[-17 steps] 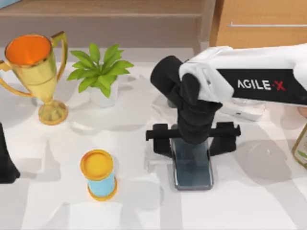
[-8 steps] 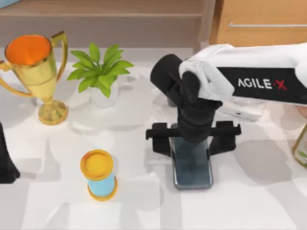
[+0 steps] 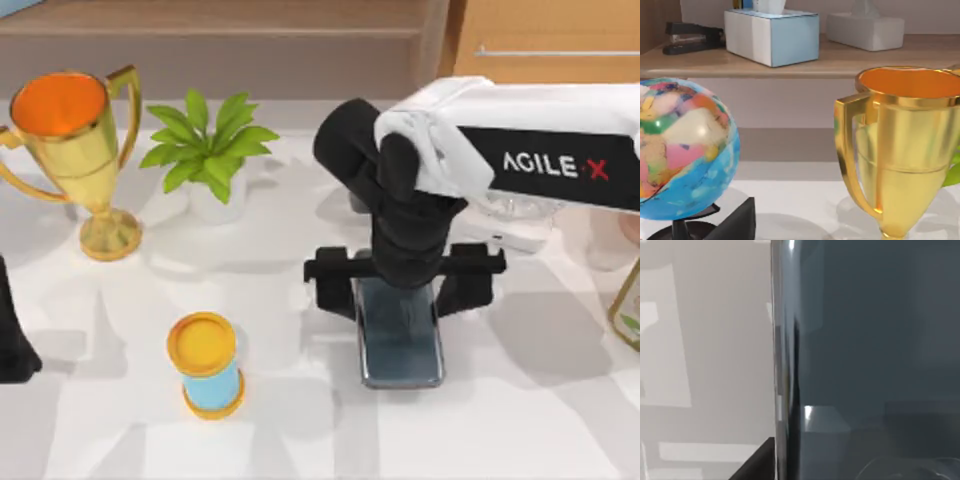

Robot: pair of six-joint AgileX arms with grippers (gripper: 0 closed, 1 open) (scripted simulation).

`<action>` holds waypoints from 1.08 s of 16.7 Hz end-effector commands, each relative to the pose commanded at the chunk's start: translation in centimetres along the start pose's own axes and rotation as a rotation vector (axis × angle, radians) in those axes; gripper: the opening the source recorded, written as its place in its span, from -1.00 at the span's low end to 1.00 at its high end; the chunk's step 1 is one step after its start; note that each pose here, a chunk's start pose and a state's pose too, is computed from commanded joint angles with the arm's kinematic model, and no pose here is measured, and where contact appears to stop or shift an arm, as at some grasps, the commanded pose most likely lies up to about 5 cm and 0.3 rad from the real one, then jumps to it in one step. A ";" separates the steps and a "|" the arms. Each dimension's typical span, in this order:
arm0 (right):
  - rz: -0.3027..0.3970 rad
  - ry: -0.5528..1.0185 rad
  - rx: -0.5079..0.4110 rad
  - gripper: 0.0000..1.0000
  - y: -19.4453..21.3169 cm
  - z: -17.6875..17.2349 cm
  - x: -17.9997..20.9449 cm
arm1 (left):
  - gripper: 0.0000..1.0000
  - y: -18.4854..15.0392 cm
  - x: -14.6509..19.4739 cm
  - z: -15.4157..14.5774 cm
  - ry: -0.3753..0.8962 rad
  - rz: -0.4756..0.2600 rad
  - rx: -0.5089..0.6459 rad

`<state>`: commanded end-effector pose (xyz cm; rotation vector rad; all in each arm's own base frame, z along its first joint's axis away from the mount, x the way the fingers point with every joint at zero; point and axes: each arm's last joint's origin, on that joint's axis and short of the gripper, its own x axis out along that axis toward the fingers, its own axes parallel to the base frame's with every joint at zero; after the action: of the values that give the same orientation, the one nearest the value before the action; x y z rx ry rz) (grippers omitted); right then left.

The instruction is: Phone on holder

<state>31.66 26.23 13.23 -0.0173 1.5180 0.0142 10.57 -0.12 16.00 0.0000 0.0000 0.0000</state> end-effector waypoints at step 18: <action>0.118 -0.660 -0.389 -1.00 -32.2 5.0 -22.7 | 1.00 0.0 0.0 0.0 0.000 0.000 0.000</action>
<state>36.07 -5.86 36.22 -0.2146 0.8361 0.3753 10.57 -0.12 16.00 0.0000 0.0000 0.0000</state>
